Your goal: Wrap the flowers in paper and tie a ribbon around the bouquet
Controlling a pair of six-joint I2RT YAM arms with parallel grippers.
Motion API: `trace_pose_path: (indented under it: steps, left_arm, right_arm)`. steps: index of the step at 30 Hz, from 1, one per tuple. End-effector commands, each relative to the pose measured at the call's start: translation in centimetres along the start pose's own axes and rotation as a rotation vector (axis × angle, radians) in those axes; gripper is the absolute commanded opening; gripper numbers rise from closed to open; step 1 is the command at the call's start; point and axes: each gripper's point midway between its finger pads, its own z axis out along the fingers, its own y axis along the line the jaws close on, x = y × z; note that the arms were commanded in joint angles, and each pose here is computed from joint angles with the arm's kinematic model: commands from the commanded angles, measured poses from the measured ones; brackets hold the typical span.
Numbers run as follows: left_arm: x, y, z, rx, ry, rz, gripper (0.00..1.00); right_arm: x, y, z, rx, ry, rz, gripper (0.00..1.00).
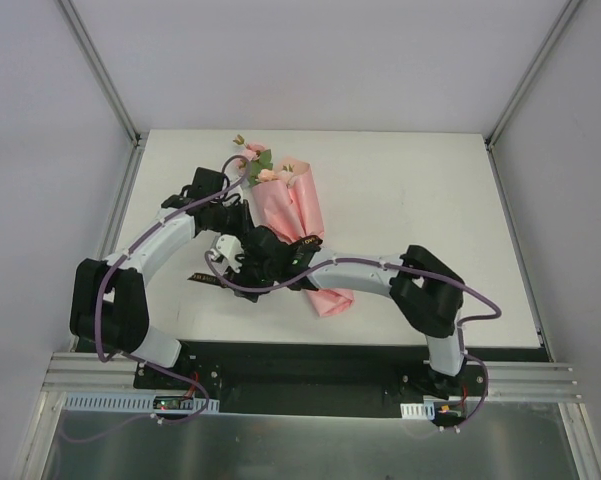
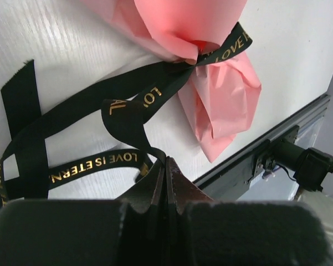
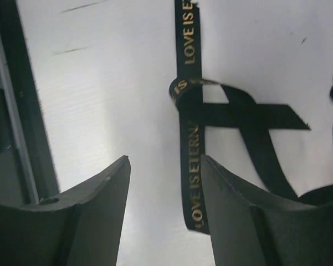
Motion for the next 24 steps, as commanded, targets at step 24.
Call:
trace_pose_path:
  steps: [24]
  left_arm:
    - [0.1, 3.2, -2.2, -0.047, 0.025, -0.037, 0.0]
  right_arm:
    - [-4.2, -2.6, 8.4, 0.119, -0.135, -0.095, 0.28]
